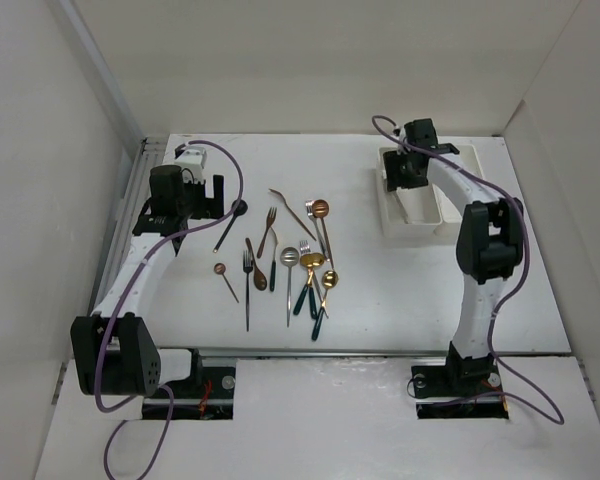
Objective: Sort the eating utensils into containers
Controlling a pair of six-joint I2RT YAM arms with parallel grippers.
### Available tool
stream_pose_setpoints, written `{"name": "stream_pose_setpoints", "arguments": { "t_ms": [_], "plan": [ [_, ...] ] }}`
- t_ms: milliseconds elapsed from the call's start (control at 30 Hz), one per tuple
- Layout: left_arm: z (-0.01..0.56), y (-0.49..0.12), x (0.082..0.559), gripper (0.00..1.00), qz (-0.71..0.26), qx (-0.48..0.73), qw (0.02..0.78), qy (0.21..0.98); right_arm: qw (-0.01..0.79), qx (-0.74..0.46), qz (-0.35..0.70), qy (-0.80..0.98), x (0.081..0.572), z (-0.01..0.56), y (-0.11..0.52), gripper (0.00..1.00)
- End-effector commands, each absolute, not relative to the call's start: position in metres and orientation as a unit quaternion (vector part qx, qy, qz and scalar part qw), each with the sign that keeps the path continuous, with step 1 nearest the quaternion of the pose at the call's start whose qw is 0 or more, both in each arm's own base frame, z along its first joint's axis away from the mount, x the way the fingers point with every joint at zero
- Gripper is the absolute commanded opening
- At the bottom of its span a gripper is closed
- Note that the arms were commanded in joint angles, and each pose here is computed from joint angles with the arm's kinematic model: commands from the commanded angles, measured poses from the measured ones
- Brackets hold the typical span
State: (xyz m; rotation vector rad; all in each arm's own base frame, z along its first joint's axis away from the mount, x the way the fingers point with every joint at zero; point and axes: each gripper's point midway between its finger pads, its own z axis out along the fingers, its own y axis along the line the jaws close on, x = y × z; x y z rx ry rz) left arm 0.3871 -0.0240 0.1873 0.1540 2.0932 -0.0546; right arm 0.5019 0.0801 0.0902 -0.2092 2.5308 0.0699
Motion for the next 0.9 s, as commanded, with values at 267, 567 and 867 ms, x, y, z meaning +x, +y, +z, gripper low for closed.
{"name": "stream_pose_setpoints", "arguments": {
  "t_ms": [267,567,867],
  "plan": [
    [0.188,-0.025,0.39,0.98,-0.026,0.054,0.502,0.863,0.47,-0.093,0.091,0.873,0.453,0.234,0.216,0.68],
    [0.176,-0.027,0.387,0.99,-0.027,0.041,0.49,0.87,0.333,-0.168,0.147,0.916,0.457,0.12,0.318,0.4],
    [0.178,-0.03,0.385,1.0,-0.029,0.047,0.49,0.87,0.311,-0.164,0.109,0.93,0.448,0.076,0.311,0.28]
  ]
}}
